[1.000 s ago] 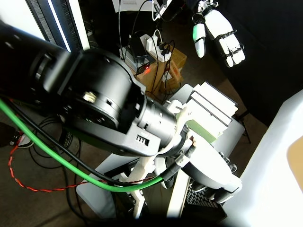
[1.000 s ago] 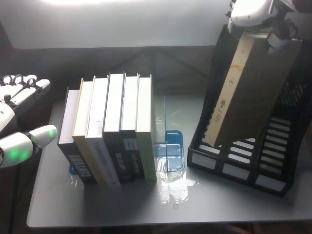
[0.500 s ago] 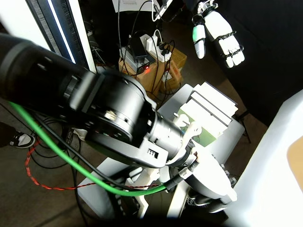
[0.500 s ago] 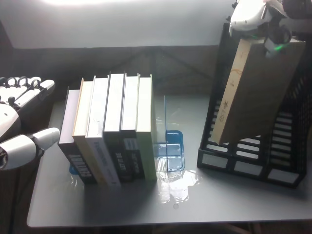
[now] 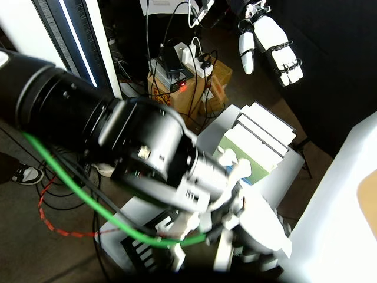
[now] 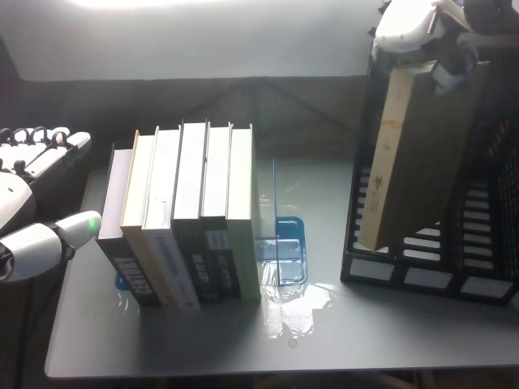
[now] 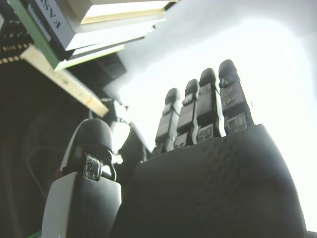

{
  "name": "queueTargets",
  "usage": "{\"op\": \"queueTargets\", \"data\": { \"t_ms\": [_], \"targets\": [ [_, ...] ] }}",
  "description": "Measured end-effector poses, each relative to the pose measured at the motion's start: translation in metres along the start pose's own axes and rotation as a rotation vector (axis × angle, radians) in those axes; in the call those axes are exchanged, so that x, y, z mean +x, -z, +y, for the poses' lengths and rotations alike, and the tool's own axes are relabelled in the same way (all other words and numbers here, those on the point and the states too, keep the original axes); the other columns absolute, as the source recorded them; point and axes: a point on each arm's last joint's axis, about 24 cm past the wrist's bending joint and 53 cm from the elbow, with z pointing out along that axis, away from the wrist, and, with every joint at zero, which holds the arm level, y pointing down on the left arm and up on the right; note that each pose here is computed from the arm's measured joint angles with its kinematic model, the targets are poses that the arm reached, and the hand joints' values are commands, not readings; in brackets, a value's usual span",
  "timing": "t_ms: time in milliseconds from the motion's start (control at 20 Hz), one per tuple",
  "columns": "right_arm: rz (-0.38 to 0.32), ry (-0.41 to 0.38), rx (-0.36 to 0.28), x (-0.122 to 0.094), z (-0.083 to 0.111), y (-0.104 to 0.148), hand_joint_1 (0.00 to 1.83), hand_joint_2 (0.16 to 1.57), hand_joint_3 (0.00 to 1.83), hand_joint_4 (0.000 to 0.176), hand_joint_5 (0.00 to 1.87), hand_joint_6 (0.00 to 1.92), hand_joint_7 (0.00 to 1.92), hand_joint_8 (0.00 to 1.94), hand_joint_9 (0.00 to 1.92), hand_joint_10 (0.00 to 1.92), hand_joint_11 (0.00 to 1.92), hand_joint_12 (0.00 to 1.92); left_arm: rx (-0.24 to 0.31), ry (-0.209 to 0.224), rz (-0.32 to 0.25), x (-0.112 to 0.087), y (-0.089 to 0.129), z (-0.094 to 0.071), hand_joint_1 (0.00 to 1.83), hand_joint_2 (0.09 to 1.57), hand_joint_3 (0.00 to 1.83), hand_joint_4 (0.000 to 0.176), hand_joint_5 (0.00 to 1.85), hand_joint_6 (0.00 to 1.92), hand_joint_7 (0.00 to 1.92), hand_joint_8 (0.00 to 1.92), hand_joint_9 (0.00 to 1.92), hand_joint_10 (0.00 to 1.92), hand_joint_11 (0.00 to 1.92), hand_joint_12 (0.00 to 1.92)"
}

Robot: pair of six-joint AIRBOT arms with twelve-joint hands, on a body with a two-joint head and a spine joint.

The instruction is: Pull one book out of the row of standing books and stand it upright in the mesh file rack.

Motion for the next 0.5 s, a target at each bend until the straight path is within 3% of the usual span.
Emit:
{"op": "queueTargets", "data": {
  "t_ms": [50,150,200,250,300,350,400,450,500],
  "targets": [
    [-0.005,0.002,-0.009,0.000,0.003,0.003,1.32,1.27,0.00,0.000,0.73,1.38,0.69,1.38,0.53,1.69,0.15,1.84,-0.001,0.001,-0.002,0.000,0.000,0.000,0.08,1.38,0.00,0.043,0.02,0.00,0.00,0.00,0.00,0.00,0.00,0.00],
    [-0.007,0.010,-0.021,0.001,0.004,0.014,1.31,1.29,0.00,0.000,0.72,1.41,0.66,1.43,0.49,1.71,0.10,1.91,-0.006,0.003,-0.003,-0.001,0.000,0.001,0.08,1.39,0.00,0.035,0.02,0.00,0.00,0.00,0.00,0.00,0.00,0.00],
    [-0.007,0.023,-0.023,0.002,0.004,0.017,1.16,1.29,0.00,0.000,0.74,1.39,0.62,1.53,0.39,1.45,0.06,1.92,-0.008,0.005,-0.004,-0.001,0.000,0.002,0.10,1.39,0.00,0.033,0.02,0.00,0.00,0.00,0.00,0.00,0.00,0.00],
    [-0.009,0.039,-0.028,0.003,0.004,0.021,1.14,1.29,0.00,0.000,0.73,1.37,0.63,1.55,0.40,1.40,0.10,1.92,-0.009,0.006,-0.005,-0.001,0.000,0.002,0.10,1.40,0.00,0.030,0.02,0.00,0.00,0.00,0.00,0.00,0.00,0.00],
    [-0.008,0.066,-0.036,0.004,0.007,0.024,1.29,1.26,0.00,0.000,0.73,1.33,0.72,1.41,0.55,1.61,0.16,1.92,-0.009,0.006,-0.003,-0.001,0.000,0.002,0.09,1.40,0.00,0.030,0.03,0.00,0.00,0.00,0.00,0.00,0.00,0.00],
    [-0.005,0.130,-0.047,0.005,0.012,0.026,1.22,1.27,0.01,0.000,0.70,1.19,0.72,1.66,0.72,1.86,0.66,1.91,-0.009,0.005,0.001,0.000,0.000,0.002,0.10,1.40,0.00,0.042,0.02,0.00,0.00,0.00,0.00,0.00,0.00,0.00],
    [-0.006,0.160,-0.055,0.004,0.017,0.024,1.22,1.27,0.01,0.000,0.70,1.19,0.72,1.66,0.72,1.86,0.66,1.91,-0.010,0.005,0.002,0.001,0.000,0.002,0.10,1.40,0.00,0.042,0.02,0.00,0.00,0.00,0.00,0.00,0.00,0.00],
    [-0.004,0.183,-0.061,0.004,0.021,0.022,1.17,1.32,0.01,0.000,0.64,1.22,0.63,1.83,0.79,1.91,0.80,1.92,-0.009,0.009,0.002,0.002,0.000,0.002,0.11,1.40,0.00,0.039,0.02,0.00,0.00,0.00,0.00,0.00,0.00,0.00],
    [-0.003,0.195,-0.065,0.004,0.024,0.019,1.29,1.31,0.01,0.000,0.69,1.10,0.64,1.71,0.58,1.92,0.62,1.92,-0.009,0.010,0.005,0.004,0.000,0.002,0.11,1.40,0.00,0.042,0.02,0.00,0.00,0.00,0.00,0.00,0.00,0.00]
  ]
}}
